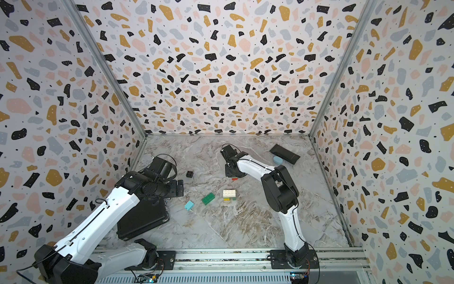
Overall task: Assemble the letter h with lego
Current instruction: Assemble the lego brick with the lego brick.
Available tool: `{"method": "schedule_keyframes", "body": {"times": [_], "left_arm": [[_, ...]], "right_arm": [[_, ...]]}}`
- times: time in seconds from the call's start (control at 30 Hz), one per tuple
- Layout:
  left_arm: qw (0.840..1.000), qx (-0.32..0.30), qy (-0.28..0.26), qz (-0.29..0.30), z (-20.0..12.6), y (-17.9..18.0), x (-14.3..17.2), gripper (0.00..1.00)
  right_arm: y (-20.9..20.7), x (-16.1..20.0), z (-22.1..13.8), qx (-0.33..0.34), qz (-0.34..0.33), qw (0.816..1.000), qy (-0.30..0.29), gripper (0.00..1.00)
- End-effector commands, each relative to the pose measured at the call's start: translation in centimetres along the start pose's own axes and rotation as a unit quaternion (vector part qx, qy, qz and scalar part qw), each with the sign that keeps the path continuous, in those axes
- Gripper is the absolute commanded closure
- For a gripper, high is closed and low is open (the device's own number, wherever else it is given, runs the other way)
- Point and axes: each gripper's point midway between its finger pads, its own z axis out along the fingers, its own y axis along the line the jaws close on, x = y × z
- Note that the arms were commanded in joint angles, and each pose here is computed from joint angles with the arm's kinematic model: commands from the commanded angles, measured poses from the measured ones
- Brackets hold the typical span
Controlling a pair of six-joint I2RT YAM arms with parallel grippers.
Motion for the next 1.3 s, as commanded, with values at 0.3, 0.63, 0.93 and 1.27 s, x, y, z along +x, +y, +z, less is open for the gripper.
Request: {"method": "schedule_keyframes", "body": {"times": [0.3,0.63,0.93,1.27], "left_arm": [[1.0,0.008,-0.007,0.003,0.0,-0.1,-0.1,0.01],[1.0,0.01,-0.011,0.003,-0.1,-0.1,-0.2,0.01],[1.0,0.01,-0.012,0.003,-0.2,-0.1,-0.2,0.01],[1.0,0.011,-0.013,0.004,-0.2,-0.1,-0.2,0.01]], "right_arm": [[-0.8,1.7,0.6,0.017,0.005,0.999,0.043,0.39],[0.9,0.1,-2.5,-0.04,0.013,0.999,0.008,0.23],[1.2,-0.7,-7.1,-0.077,0.009,0.997,-0.03,0.58],[-0.1,-1.8,-4.5,-0.035,0.005,0.999,-0.018,1.0]]}}
